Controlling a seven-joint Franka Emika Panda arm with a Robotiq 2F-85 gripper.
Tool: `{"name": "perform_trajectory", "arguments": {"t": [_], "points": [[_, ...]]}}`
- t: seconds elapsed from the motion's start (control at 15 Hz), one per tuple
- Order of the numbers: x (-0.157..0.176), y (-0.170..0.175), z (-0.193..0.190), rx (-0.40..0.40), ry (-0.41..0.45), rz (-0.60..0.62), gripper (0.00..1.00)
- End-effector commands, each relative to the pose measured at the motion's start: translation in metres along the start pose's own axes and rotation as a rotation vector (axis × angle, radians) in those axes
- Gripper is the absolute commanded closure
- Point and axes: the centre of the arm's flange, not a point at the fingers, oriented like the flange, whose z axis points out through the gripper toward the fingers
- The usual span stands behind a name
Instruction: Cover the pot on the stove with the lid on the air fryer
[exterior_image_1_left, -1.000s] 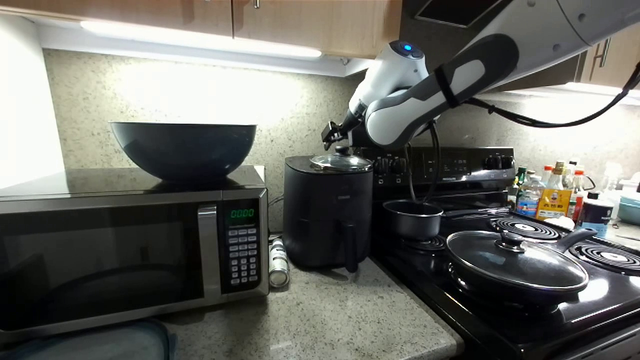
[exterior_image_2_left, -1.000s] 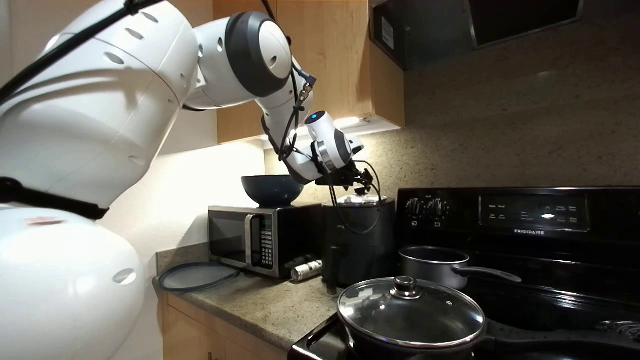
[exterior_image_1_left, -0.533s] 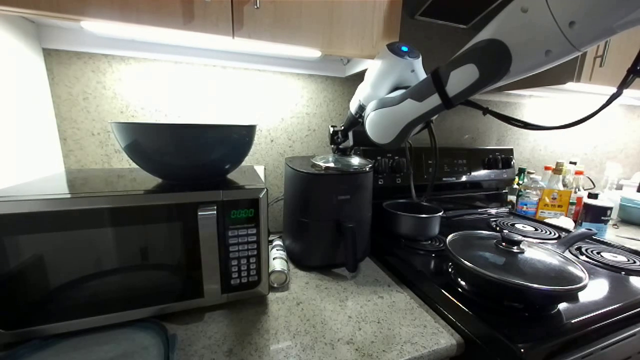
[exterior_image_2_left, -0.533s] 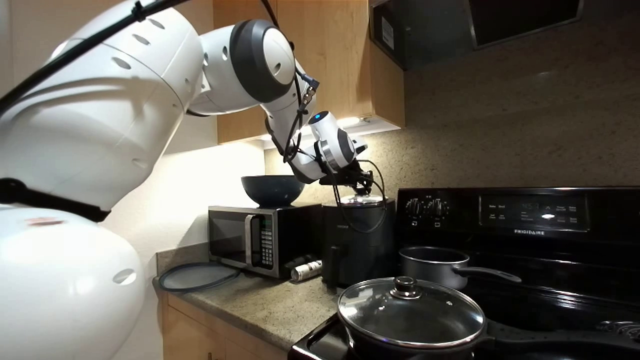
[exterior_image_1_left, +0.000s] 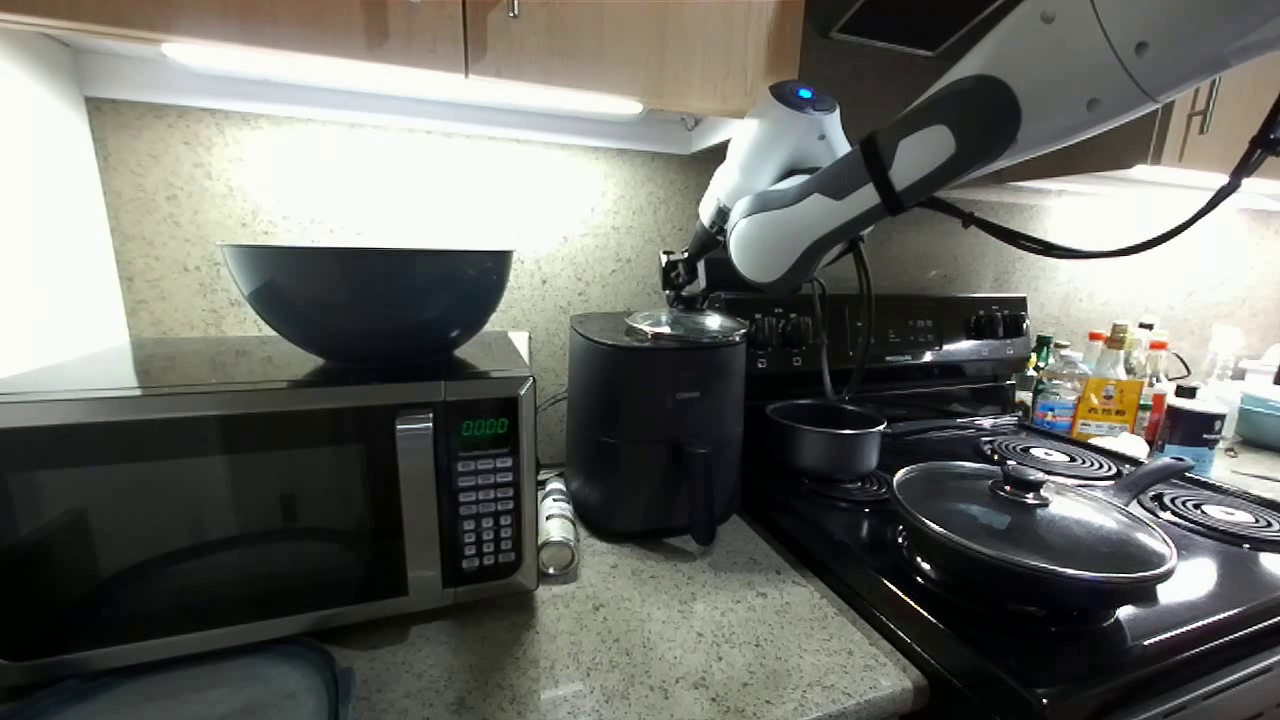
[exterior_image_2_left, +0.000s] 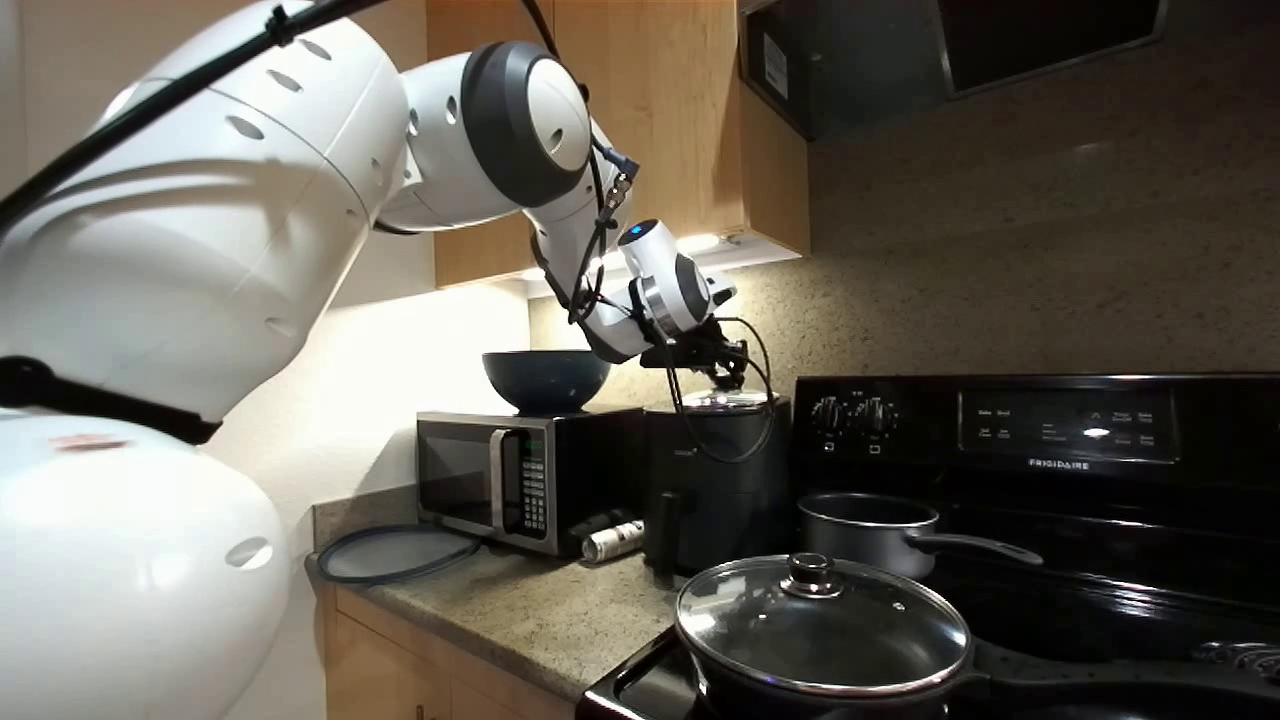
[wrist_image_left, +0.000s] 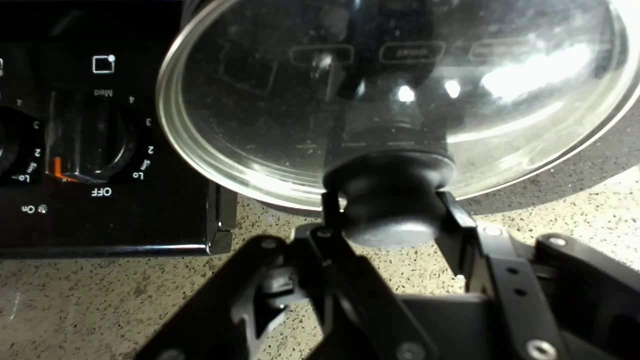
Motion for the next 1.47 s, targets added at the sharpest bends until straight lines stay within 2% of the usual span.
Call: {"name": "perform_trajectory", "arguments": {"t": [0.0,0.2,0.67,1.2,1.4], "points": [[0.007,0.007,-0.018,-0.049,-0.050,0.032,0.77],[0.004,0.020,-0.037,-0.094,-0.094,0.056,0.77],[-0.001,0.052,-0.054,-0.189,-0.163,0.134,0.77],[-0.042,0.104,-0.081,-0.262,-0.221,0.331,0.77],[-0.056,0.119,-0.094,-0.265,-0.232,0.412,0.77]]}}
